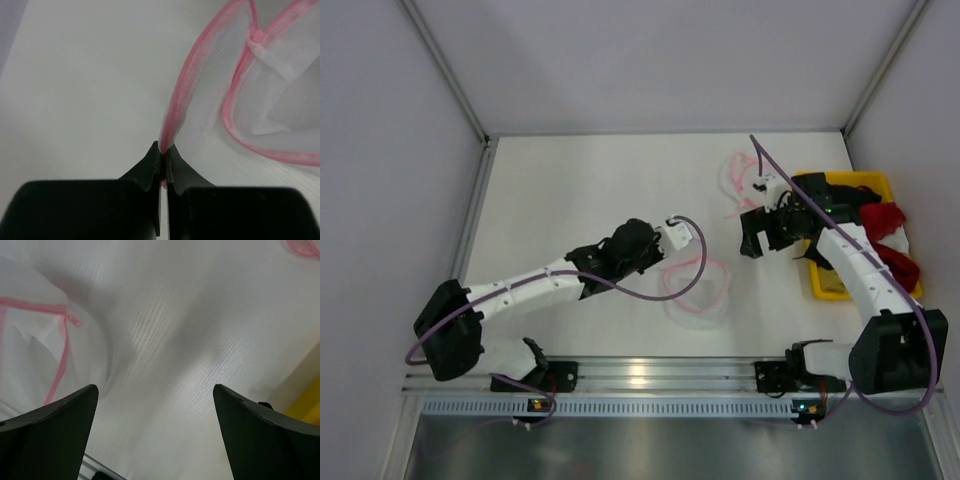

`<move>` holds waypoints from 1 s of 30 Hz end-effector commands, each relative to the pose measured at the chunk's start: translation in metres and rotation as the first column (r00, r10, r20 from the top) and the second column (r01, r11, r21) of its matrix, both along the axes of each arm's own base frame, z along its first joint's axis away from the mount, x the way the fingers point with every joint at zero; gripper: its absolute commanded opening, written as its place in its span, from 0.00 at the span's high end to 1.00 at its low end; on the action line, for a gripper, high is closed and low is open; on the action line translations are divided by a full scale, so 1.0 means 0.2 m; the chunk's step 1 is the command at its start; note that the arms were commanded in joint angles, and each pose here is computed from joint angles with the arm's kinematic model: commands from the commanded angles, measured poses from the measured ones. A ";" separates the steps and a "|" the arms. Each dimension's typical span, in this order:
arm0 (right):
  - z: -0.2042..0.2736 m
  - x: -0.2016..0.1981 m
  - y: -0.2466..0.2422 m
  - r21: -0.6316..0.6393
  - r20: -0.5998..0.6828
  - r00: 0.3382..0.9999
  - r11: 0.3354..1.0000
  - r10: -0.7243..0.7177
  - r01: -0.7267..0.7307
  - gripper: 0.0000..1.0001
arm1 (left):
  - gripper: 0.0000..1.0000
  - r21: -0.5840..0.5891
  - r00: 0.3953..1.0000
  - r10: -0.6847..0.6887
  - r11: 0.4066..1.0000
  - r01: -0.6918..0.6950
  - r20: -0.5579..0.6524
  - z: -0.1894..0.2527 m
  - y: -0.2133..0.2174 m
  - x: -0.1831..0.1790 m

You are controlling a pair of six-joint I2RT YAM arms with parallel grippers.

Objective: Place the bra in the laundry bag and zip it closed

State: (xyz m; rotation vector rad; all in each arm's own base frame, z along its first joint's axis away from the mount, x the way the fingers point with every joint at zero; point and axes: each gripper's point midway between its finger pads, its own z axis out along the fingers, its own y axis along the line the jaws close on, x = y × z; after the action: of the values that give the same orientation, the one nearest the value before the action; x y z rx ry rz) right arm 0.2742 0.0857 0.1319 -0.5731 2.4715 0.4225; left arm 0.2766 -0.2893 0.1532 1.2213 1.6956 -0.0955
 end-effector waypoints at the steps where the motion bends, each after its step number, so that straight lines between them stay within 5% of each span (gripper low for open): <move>1: 0.13 0.10 -0.02 -0.001 0.074 0.997 1.000 -0.016 0.016 0.01 | 1.00 0.088 0.939 0.220 0.975 -0.203 -0.265 -0.12 0.16 -0.12; 7: 0.16 0.13 -0.03 -0.017 0.096 0.995 1.000 -0.018 0.019 0.01 | 1.00 0.036 0.727 0.395 0.890 -0.455 -0.561 -0.14 0.30 -0.01; 13: 0.16 0.14 -0.03 -0.015 0.110 0.994 1.000 -0.016 0.017 0.01 | 1.00 -0.097 0.547 0.327 0.788 -0.609 -0.771 -0.11 0.52 0.22; 20: 0.15 0.16 -0.01 -0.002 0.105 0.994 1.000 -0.012 0.012 0.01 | 1.00 -0.213 0.461 0.178 0.707 -0.674 -0.869 -0.09 0.68 0.54; 25: 0.16 0.17 -0.01 -0.002 0.115 0.993 1.000 -0.007 0.007 0.01 | 1.00 -0.216 0.330 0.079 0.610 -0.763 -0.941 -0.18 0.80 0.67; 30: 0.16 0.17 0.00 0.008 0.127 0.992 1.000 -0.001 0.000 0.01 | 1.00 -0.235 0.347 0.090 0.577 -0.782 -0.934 -0.25 0.91 0.77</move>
State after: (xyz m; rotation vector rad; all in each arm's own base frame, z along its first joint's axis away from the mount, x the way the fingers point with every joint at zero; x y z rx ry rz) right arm 0.2915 0.0842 0.1428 -0.5677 2.4477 0.3915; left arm 0.4119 -0.1050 0.0820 -0.1283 2.5923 -0.9779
